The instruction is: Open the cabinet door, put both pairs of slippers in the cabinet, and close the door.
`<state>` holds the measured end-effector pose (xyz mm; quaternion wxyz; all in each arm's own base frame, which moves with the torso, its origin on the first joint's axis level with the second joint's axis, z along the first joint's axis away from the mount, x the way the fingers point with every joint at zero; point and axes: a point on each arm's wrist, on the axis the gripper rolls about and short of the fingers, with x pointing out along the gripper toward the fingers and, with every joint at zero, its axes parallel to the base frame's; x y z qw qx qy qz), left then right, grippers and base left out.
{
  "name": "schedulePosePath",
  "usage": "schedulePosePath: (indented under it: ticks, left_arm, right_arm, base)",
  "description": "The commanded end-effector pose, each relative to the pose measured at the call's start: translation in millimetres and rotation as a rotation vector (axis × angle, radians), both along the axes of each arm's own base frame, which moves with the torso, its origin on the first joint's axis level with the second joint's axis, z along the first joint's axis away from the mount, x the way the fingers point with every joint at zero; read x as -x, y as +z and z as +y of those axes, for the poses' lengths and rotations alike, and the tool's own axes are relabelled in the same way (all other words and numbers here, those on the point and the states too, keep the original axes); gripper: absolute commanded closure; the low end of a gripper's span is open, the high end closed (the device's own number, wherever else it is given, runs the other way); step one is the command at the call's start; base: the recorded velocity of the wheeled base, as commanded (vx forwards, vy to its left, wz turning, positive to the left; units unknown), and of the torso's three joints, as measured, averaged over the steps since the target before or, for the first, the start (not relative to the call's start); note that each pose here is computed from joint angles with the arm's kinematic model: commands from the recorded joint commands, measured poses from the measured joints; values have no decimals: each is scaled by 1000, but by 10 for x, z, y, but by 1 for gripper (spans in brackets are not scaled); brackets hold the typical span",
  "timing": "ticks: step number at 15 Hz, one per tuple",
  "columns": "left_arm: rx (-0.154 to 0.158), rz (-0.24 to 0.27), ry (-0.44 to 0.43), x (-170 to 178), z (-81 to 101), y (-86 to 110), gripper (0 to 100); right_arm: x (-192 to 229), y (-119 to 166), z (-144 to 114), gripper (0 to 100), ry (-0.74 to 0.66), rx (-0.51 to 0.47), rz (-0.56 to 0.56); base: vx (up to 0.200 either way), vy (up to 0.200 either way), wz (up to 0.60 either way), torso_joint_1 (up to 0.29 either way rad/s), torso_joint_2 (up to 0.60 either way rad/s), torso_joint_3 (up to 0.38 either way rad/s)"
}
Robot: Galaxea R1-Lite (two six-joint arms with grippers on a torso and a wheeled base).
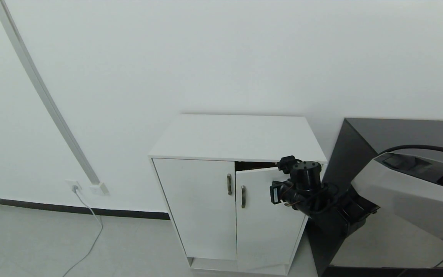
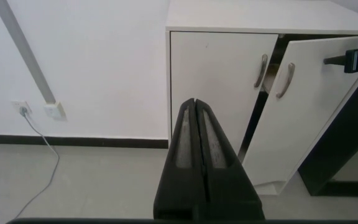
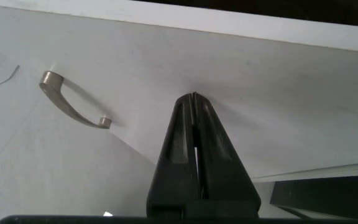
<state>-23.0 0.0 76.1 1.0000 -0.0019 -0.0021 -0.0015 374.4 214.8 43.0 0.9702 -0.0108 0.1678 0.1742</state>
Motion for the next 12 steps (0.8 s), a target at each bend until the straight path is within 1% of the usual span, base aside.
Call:
schedulePosePath:
  ticks: [1, 5, 12]
  left_arm:
    - [1, 1, 0, -1, 0, 0, 100]
    - [1, 1, 0, -1, 0, 0, 100]
    - [1, 1, 0, -1, 0, 0, 100]
  right_arm:
    - [-32, 7, -27, 100, -9, -3, -5]
    - [-100, 25, -112, 100, -35, -7, -13]
    - [-170, 5, -166, 100, -54, -8, -16]
  base:
    - [0, 0, 0, 0, 0, 0]
    - [0, 0, 0, 0, 0, 0]
    - [0, 0, 0, 0, 0, 0]
